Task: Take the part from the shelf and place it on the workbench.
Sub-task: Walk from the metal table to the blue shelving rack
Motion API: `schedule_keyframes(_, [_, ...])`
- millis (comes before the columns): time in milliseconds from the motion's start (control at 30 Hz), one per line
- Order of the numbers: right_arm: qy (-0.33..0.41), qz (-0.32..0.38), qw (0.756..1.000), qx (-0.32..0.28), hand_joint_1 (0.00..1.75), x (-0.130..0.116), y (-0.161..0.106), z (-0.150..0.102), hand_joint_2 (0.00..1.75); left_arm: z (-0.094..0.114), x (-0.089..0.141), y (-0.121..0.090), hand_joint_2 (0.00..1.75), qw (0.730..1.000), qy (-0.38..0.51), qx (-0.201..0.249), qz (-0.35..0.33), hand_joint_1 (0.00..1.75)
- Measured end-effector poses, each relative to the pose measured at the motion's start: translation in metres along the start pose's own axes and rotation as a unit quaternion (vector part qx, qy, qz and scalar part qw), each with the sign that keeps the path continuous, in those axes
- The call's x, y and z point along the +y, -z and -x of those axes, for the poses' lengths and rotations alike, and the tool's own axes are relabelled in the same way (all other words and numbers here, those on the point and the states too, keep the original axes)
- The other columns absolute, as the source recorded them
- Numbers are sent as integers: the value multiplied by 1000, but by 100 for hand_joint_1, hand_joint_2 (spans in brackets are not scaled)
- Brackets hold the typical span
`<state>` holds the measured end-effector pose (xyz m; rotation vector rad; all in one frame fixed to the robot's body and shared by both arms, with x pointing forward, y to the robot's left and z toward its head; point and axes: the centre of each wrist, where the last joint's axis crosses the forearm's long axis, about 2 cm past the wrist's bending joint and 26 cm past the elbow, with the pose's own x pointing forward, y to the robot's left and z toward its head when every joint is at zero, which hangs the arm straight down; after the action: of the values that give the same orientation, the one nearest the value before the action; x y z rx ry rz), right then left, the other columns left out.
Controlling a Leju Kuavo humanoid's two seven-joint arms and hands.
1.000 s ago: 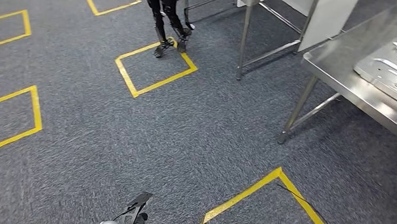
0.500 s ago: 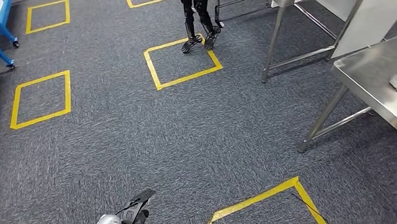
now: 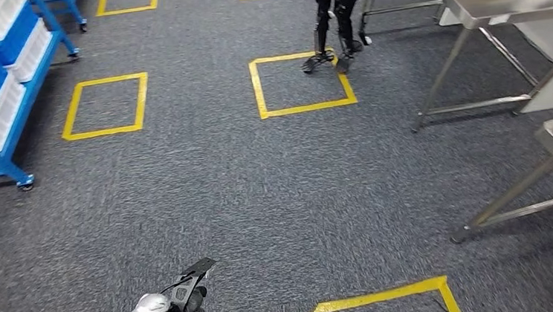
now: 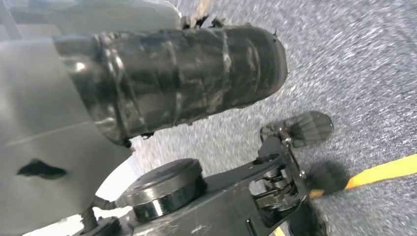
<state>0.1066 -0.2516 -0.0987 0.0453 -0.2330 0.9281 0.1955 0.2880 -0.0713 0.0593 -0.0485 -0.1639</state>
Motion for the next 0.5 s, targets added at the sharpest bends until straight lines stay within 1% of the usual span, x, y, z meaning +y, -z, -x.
schedule_keyframes(67, [-17, -2, 1000, -4, 0, 1, 0, 0, 0, 5, 2, 2, 0, 1000, -19, -2, 4, 0])
schedule_keyframes(200, [-49, -3, 999, -5, 0, 4, 0, -4, 0, 24, 5, 8, 0, 999, -44, 5, 4, 0])
schedule_keyframes(367, [-81, -3, 997, -2, 0, 6, 1, -8, 0, 28, 8, 10, 0, 998, -58, 4, -2, 0])
schedule_keyframes(500, [-92, -2, 996, 2, 0, 8, 1, -15, 0, 36, 18, 12, 0, 997, -71, 8, -7, 0])
